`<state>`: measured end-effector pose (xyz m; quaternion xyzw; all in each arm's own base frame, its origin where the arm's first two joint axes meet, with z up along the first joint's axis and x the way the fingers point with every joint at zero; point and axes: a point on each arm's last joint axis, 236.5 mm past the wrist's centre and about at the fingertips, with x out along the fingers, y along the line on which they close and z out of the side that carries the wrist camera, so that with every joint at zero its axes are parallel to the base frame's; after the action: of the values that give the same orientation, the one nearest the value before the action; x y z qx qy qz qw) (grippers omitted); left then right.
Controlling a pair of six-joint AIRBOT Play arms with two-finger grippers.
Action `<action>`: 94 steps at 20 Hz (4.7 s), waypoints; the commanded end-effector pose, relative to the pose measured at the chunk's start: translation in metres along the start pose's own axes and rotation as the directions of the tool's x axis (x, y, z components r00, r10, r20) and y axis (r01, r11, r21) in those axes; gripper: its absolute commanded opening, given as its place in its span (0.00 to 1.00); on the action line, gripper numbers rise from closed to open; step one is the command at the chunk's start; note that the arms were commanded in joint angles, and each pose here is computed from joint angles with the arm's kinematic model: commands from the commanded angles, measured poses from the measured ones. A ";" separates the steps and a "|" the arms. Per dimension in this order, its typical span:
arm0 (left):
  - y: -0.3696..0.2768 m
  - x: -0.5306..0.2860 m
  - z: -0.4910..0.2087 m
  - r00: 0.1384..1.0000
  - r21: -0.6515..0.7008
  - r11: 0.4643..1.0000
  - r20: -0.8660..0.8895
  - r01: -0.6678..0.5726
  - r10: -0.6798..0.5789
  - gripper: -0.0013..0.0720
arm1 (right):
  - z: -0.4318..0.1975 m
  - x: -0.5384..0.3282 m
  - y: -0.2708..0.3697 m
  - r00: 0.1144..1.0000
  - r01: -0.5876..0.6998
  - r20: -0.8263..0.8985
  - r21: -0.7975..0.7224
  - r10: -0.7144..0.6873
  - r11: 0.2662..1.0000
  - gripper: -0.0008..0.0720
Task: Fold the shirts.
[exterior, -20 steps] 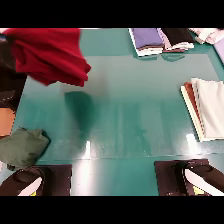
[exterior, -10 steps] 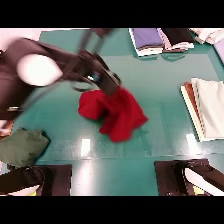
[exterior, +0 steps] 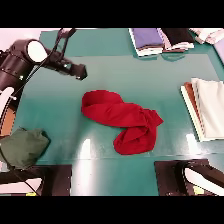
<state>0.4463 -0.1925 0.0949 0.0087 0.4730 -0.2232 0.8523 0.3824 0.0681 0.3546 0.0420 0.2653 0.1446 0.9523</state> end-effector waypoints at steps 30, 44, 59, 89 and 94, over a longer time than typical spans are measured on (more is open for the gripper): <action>0.066 0.015 -0.011 0.999 -0.122 0.991 -0.021 -0.046 0.044 0.05 | -0.432 0.156 0.056 0.586 -0.036 -0.712 0.454 0.387 0.890 0.63; -0.011 -0.345 0.098 0.690 0.038 0.977 0.713 -0.212 0.122 0.05 | -0.072 0.003 0.002 0.998 -0.035 -0.058 -0.019 0.034 0.999 0.03; -0.020 -0.356 0.059 0.751 0.056 0.975 0.648 -0.213 0.127 0.05 | -0.011 -0.049 -0.001 1.000 0.009 -0.003 -0.018 -0.009 1.000 0.03; 0.071 0.013 -0.242 0.956 -0.471 0.881 -0.272 -0.035 -0.107 0.84 | -0.257 0.125 -0.038 0.775 0.041 -0.623 0.216 0.105 0.976 0.57; 0.036 0.031 -0.257 0.943 -0.403 0.915 -0.306 -0.002 -0.132 0.84 | -0.248 0.127 -0.027 0.791 0.010 -0.594 0.252 0.147 0.968 0.57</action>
<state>0.2777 -0.0942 -0.0703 -0.1466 0.6417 -0.1283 0.7418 0.3649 0.0756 0.0722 0.1073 0.5777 0.1447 0.7961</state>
